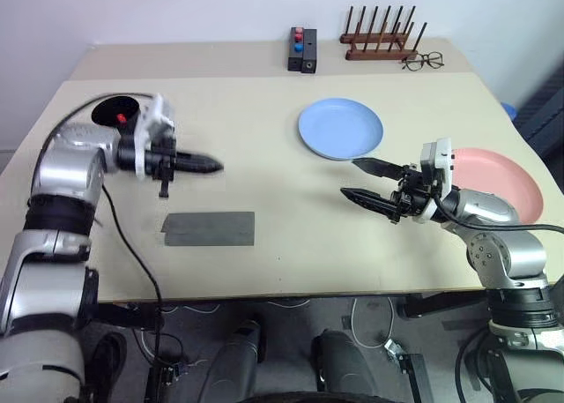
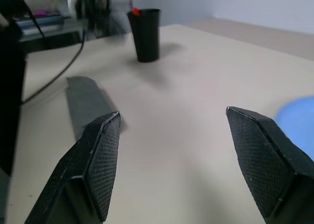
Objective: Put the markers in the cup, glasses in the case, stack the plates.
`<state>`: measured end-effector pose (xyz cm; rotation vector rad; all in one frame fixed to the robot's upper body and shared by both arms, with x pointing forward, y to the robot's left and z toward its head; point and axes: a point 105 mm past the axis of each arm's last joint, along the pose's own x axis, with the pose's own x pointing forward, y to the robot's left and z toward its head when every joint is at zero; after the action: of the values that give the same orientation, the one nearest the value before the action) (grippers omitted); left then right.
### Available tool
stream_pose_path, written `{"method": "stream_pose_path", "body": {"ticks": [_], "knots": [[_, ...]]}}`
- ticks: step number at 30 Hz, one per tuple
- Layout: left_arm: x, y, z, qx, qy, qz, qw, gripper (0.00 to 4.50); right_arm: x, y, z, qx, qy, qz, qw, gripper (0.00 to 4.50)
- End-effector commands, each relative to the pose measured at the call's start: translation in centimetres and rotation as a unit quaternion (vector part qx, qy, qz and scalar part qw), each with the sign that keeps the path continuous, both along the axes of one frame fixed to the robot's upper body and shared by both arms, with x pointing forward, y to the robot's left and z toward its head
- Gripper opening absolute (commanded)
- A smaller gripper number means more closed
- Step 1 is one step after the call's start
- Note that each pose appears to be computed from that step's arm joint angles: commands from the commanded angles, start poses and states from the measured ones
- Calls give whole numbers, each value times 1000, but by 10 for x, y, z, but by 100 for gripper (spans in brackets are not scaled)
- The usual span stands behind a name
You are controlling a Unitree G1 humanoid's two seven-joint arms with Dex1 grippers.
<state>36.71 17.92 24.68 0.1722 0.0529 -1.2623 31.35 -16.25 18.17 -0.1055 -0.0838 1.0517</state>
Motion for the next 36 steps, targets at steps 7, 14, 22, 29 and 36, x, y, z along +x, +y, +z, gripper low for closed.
{"method": "stream_pose_path", "body": {"ticks": [7, 14, 22, 29, 36], "knots": [[-23, -24, 8, -77, 0, -44, 996, 446, 27, -93, 14, -117, -21, -208, 971, 348], [-43, -39, -3, -56, -8, -80, 995, 446, 10, -164, -8, -282, 59, -279, 916, 348], [-46, -41, -10, -46, -41, -76, 995, 446, -6, -185, -49, -342, 147, -280, 885, 348], [-48, -37, -14, -42, -50, -65, 996, 450, 6, -195, -57, -356, 148, -317, 867, 60], [-37, -26, -9, -58, -81, -14, 995, 450, 49, -146, 13, -262, 3, -304, 916, 5]]}}
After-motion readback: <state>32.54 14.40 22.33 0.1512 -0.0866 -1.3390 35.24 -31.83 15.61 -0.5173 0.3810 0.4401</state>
